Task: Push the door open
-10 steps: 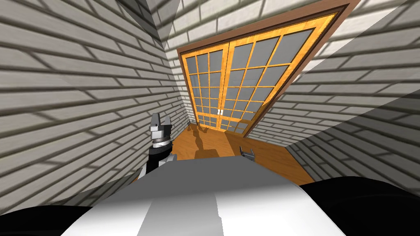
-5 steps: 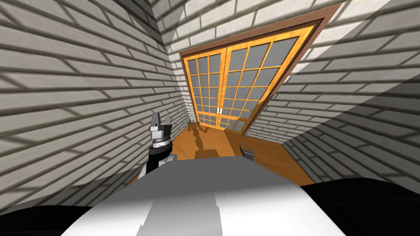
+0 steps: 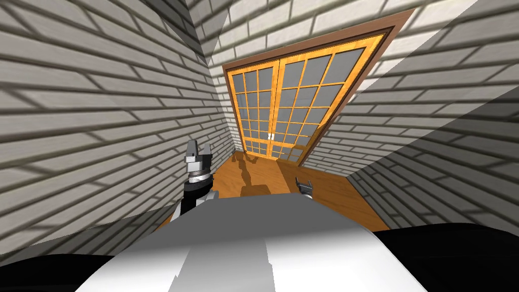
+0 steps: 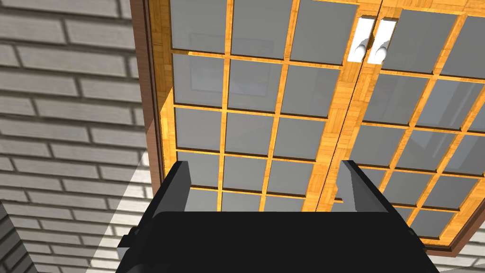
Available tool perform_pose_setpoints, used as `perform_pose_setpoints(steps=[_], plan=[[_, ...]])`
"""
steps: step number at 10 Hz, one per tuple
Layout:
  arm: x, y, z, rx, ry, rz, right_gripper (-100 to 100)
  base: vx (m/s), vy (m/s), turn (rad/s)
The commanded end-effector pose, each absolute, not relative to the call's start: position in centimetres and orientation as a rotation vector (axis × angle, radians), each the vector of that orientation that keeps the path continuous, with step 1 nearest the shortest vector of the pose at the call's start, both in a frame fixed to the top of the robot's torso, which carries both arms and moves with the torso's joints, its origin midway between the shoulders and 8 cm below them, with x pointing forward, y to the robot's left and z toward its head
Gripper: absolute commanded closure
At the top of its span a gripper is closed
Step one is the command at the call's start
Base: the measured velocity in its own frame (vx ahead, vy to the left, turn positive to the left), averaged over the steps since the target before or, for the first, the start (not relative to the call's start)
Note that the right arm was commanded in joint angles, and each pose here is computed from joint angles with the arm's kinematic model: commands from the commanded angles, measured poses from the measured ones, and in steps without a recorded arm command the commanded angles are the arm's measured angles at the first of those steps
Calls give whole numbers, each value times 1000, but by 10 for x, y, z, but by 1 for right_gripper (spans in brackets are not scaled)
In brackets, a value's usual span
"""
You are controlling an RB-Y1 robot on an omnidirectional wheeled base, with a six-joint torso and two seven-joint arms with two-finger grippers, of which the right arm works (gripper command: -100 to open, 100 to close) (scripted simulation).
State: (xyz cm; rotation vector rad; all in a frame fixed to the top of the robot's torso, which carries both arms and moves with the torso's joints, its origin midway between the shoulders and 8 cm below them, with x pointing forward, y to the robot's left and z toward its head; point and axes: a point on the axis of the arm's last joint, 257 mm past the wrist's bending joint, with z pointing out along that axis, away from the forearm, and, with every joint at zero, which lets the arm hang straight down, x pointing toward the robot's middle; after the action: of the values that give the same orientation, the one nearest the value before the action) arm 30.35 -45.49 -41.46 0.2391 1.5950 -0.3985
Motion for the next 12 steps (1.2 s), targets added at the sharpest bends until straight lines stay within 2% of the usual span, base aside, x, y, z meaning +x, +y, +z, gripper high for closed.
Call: perform_pose_setpoints(steps=[1, 6, 12], plan=[[311, -457, -417, 249, 1598, -402, -100, 21, -1, 0], [334, -460, -420, 276, 1601, -404, -100, 93, 6, 1], [360, -457, -421, 301, 1599, -396, -100, 190, 1, 3]])
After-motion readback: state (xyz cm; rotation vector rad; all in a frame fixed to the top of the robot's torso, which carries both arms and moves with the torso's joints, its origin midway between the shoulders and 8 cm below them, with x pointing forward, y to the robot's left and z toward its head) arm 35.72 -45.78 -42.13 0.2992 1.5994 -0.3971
